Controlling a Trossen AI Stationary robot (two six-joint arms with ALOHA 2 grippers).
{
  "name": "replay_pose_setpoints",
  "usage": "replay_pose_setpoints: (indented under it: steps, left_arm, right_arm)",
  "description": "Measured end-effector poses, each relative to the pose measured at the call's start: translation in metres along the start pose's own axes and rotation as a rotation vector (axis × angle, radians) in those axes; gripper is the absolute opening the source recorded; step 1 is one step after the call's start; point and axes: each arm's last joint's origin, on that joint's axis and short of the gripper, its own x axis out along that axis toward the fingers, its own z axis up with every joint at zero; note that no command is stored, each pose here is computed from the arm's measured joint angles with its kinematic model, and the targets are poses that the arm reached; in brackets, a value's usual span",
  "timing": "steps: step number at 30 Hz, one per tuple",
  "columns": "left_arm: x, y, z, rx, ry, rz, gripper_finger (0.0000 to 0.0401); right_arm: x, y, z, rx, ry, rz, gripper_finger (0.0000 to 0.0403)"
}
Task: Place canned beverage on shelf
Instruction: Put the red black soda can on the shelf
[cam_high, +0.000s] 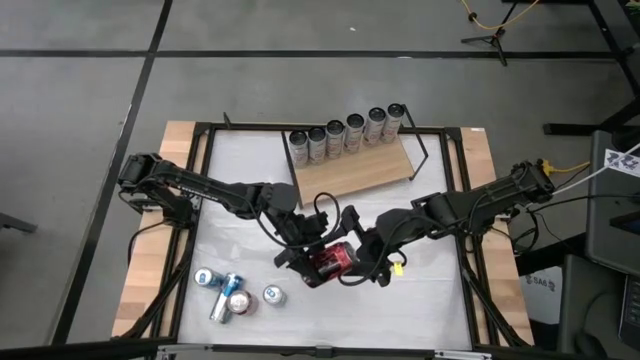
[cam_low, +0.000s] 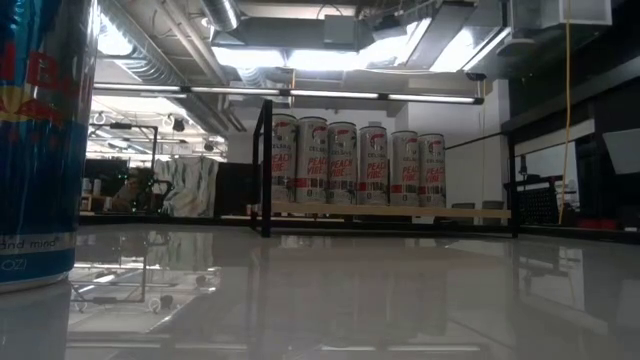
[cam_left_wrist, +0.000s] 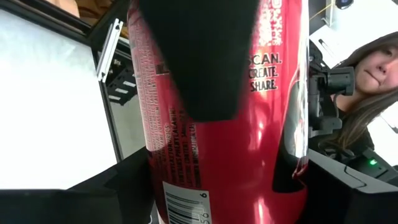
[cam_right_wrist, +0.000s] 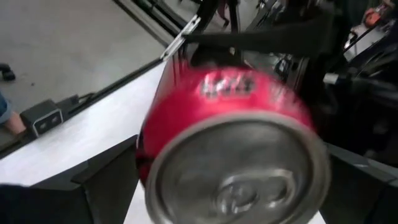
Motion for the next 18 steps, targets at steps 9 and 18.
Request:
replay_pose_setpoints:
  steps: [9, 18]
  left_arm:
    - [0.0002, 0.0008, -0.0006, -0.006, 0.001, 0.004, 0.0289]
    - [0.0002, 0.0014, -0.0008, -0.008, 0.002, 0.006, 0.0289]
  right_arm:
    - [-0.0006, 0.0, 0.0022, -0.002, -0.015, -0.007, 0.0393]
    - [-0.0011, -0.0001, 0.0025, 0.003, -0.017, -0.006, 0.0315]
